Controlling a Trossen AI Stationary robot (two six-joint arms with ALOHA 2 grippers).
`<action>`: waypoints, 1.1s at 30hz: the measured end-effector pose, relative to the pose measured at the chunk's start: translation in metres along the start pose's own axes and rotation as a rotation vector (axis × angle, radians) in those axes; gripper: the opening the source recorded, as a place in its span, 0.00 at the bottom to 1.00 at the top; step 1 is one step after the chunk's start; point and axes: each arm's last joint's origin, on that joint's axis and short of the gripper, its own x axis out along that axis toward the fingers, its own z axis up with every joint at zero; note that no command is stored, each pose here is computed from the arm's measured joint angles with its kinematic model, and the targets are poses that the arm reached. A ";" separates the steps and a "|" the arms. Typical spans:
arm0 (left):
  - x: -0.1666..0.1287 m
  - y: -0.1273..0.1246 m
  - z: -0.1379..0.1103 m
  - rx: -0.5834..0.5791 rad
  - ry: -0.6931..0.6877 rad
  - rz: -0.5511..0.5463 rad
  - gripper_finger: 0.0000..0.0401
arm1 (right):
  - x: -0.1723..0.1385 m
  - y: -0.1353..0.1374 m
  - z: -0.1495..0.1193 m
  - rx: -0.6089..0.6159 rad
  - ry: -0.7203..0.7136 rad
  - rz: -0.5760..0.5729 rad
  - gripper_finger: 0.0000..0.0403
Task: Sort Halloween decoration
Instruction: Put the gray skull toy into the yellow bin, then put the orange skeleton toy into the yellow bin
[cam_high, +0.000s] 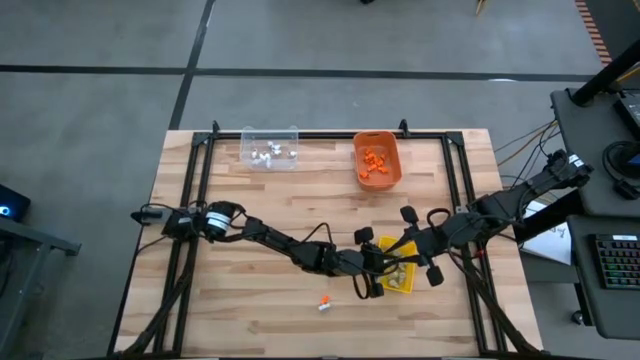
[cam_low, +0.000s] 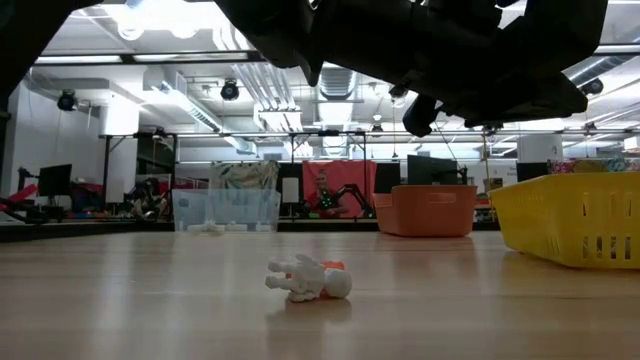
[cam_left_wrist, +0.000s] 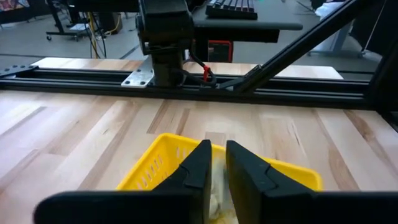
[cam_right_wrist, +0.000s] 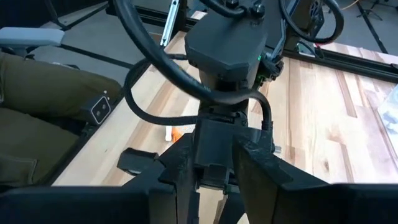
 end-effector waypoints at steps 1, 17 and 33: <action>0.000 0.000 0.000 0.000 0.000 0.000 0.09 | 0.000 0.000 -0.001 0.000 0.003 0.000 0.25; -0.024 -0.007 0.025 0.142 0.109 0.041 0.23 | 0.003 0.000 -0.008 0.055 0.023 -0.011 0.25; -0.125 -0.019 0.046 0.207 0.157 0.110 0.23 | 0.044 0.001 -0.023 0.231 0.094 -0.167 0.25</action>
